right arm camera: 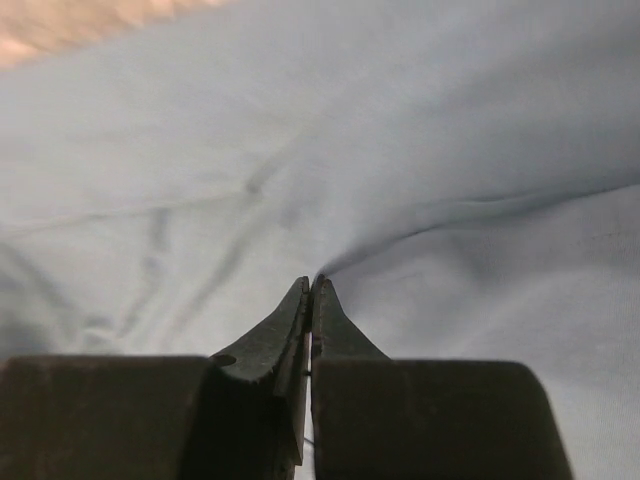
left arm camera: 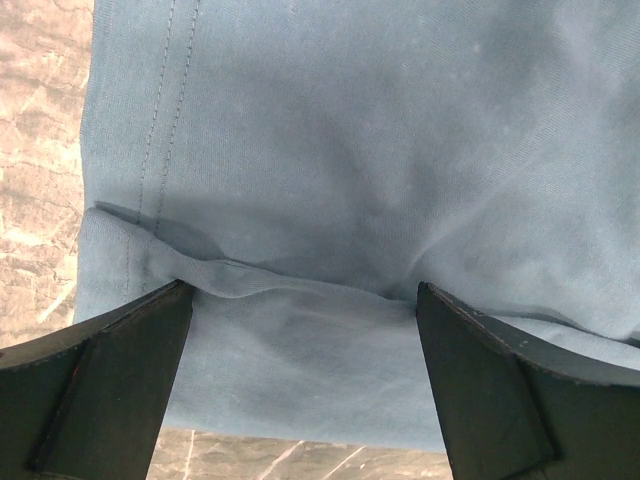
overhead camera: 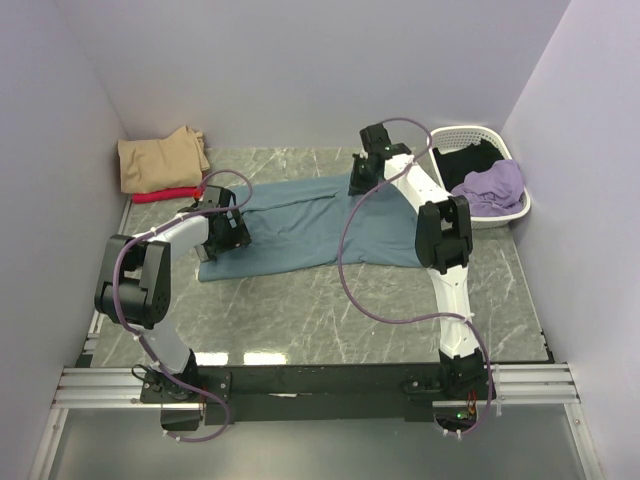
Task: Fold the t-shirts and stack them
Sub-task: Fold the tshirt
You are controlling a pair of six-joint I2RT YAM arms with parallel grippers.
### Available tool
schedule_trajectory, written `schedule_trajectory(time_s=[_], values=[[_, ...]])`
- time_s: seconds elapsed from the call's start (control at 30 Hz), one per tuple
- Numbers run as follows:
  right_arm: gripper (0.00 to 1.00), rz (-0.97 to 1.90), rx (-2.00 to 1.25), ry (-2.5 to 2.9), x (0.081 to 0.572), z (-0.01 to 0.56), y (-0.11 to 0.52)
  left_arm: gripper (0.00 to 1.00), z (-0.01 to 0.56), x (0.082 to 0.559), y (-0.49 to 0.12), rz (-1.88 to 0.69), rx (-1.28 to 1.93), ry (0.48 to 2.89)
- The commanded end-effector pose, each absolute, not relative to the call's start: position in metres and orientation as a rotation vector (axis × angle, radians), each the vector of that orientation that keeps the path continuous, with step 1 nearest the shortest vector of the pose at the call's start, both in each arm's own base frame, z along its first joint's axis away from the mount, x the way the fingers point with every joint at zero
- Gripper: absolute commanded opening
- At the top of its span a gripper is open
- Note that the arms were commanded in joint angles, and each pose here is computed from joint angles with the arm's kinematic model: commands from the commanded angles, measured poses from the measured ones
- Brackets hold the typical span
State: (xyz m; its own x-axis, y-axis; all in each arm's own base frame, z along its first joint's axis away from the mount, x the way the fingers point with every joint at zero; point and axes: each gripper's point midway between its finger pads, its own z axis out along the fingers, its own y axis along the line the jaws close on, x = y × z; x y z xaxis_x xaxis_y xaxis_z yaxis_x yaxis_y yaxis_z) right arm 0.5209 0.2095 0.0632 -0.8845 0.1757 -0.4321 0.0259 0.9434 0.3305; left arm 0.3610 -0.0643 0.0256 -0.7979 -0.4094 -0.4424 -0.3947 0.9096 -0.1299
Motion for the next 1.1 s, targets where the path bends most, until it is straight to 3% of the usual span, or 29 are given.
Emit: schedule_trajectory(time_s=[0.0, 0.27, 0.3, 0.33, 0.43, 0.5, 0.57, 0.63, 0.73, 1.07], values=[[0.00, 0.503, 0.083, 2.547, 0.538, 0.093, 0.227, 1.00, 0.024, 0.367, -0.069, -0.056, -0.559, 2.602], [0.01, 0.538, 0.067, 2.559, 0.537, 0.087, 0.237, 0.99, 0.022, 0.366, -0.069, -0.054, -0.557, 2.609], [0.03, 0.529, 0.068, 2.561, 0.537, 0.085, 0.237, 0.99, 0.022, 0.366, -0.069, -0.054, -0.557, 2.609], [0.13, 0.523, 0.072, 2.567, 0.537, 0.084, 0.236, 0.99, 0.022, 0.366, -0.069, -0.053, -0.557, 2.612], [0.06, 0.523, 0.070, 2.568, 0.537, 0.081, 0.235, 1.00, 0.022, 0.365, -0.068, -0.047, -0.556, 2.613], [0.30, 0.519, 0.069, 2.559, 0.538, 0.083, 0.235, 0.99, 0.022, 0.366, -0.068, -0.048, -0.558, 2.612], [0.31, 0.468, 0.089, 2.539, 0.541, 0.085, 0.227, 0.99, 0.023, 0.366, -0.069, -0.050, -0.555, 2.612], [0.45, 0.396, 0.130, 2.499, 0.545, 0.097, 0.211, 0.99, 0.024, 0.367, -0.068, -0.048, -0.556, 2.608], [0.46, 0.348, 0.185, 2.430, 0.559, 0.119, 0.187, 0.99, 0.027, 0.368, -0.070, -0.064, -0.553, 2.599], [0.47, 0.269, 0.389, 2.469, 0.560, 0.103, 0.108, 0.99, 0.039, 0.382, -0.101, -0.155, -0.447, 2.580]])
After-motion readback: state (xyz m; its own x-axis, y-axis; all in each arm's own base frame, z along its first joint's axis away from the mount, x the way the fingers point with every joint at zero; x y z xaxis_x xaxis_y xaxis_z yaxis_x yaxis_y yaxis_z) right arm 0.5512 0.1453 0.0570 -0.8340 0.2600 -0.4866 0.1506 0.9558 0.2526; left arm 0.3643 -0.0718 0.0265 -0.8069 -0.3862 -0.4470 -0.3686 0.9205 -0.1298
